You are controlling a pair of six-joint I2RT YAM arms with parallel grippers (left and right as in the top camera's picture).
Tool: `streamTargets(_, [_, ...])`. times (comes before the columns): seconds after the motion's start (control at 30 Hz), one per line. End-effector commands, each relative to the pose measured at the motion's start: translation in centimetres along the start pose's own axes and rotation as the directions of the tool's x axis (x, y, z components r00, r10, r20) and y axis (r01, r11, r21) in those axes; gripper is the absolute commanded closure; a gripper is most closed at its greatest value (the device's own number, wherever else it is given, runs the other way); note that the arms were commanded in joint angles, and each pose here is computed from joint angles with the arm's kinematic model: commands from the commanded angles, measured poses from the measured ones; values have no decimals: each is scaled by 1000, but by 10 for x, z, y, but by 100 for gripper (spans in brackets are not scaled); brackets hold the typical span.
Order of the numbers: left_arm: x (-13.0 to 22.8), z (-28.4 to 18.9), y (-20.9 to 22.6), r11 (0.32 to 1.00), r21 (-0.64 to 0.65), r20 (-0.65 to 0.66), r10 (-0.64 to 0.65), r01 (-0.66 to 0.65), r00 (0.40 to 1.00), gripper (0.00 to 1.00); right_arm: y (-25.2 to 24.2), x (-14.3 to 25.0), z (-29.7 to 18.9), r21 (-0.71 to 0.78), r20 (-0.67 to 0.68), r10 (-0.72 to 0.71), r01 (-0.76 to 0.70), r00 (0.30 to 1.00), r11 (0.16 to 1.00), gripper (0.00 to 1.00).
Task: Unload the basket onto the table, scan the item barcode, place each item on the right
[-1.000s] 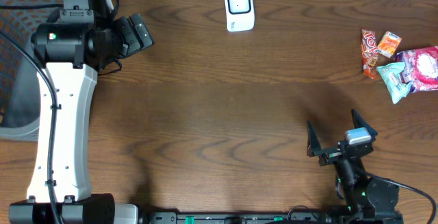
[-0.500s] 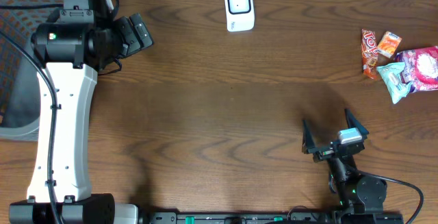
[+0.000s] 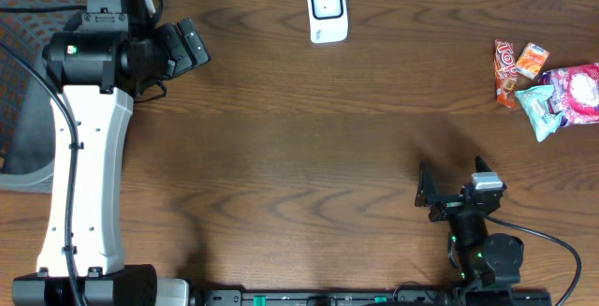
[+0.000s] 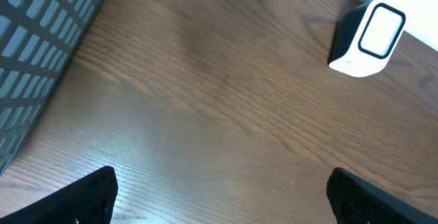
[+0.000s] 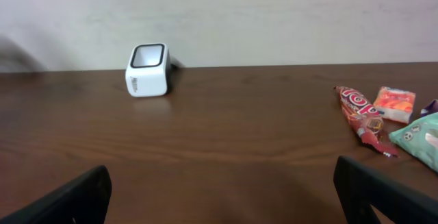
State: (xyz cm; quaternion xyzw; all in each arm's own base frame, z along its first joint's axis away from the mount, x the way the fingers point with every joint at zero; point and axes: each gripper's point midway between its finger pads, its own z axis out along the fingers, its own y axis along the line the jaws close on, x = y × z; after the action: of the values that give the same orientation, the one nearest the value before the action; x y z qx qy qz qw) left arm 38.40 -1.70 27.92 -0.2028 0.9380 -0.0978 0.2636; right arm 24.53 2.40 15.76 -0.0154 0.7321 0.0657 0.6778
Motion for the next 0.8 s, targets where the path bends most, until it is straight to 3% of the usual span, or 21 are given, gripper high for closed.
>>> streamTargets(0.0, [-1,2,3,1000,-11,-3,1,-1,1000,2,0,1,0,6,-1,24,-24,1000,1000,1])
streamTargets(0.77, [-1,2,3,1000,-11,-2,1,-1,1000,2,1,1,0,6,-1,8,-8,1000,1000,1])
